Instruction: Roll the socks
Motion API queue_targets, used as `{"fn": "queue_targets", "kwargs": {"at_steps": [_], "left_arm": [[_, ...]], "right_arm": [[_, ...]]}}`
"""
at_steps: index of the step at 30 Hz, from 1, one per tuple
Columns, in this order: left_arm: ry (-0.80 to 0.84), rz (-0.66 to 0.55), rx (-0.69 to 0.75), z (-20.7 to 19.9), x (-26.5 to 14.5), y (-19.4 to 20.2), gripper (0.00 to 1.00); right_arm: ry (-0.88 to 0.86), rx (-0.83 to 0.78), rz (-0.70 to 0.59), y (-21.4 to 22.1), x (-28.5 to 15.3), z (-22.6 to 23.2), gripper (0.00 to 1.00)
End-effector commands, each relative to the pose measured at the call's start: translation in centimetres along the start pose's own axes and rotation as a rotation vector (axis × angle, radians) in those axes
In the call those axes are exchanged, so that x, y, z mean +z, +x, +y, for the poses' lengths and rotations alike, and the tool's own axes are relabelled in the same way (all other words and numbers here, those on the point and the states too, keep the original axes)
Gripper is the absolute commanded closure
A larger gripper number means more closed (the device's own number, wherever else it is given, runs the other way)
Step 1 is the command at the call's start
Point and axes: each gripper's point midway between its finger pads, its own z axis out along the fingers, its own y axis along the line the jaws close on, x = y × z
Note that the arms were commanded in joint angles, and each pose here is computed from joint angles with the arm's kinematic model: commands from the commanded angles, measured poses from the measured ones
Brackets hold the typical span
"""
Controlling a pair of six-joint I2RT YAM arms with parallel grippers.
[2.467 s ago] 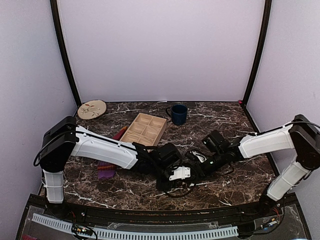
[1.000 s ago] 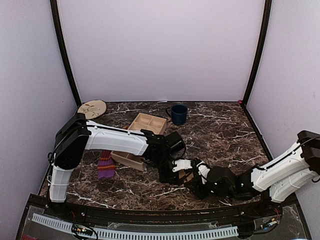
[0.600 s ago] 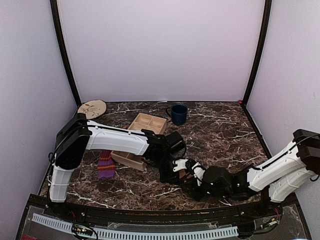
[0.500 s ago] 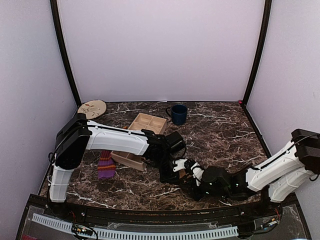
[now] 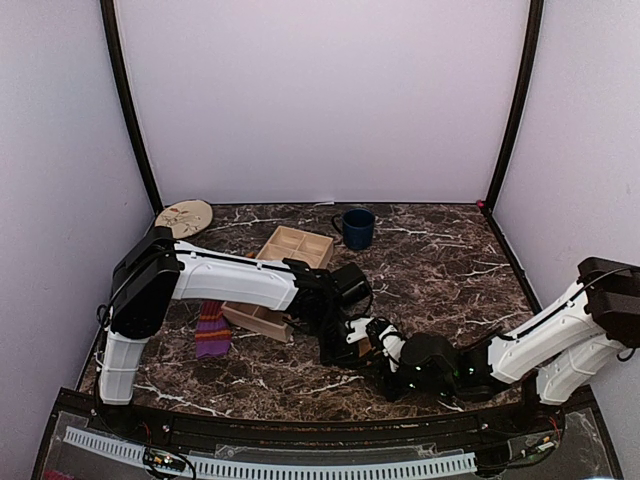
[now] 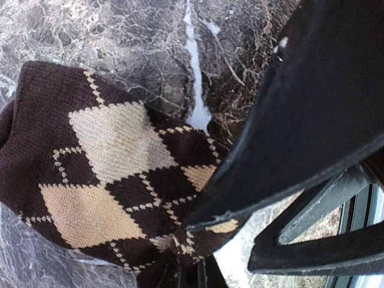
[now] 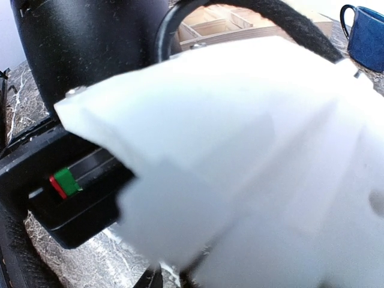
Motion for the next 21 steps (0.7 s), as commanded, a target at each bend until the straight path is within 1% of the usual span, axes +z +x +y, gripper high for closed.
{"fn": "queue_targets", "kwargs": {"at_steps": [1, 11, 14, 17, 21], "left_arm": [[0.028, 0.095, -0.019, -0.3, 1.9, 2.9, 1.00], [0.020, 0.093, -0.016, -0.2, 1.9, 2.7, 1.00], [0.019, 0.093, -0.017, -0.1, 1.9, 2.6, 1.00], [0.016, 0.094, -0.020, -0.1, 1.8, 2.7, 1.00], [-0.010, 0.101, -0.060, 0.4, 1.8, 2.8, 1.00]], "right_arm": [[0.018, 0.017, 0.023, 1.1, 0.0, -0.4, 0.72], [-0.014, 0.049, 0.073, 2.7, 0.4, -0.1, 0.89], [-0.014, 0.059, 0.092, 3.4, 0.5, -0.1, 0.93], [-0.017, 0.078, 0.107, 3.8, 0.7, -0.1, 1.00], [-0.022, 0.120, 0.132, 4.5, 0.8, -0.3, 1.00]]}}
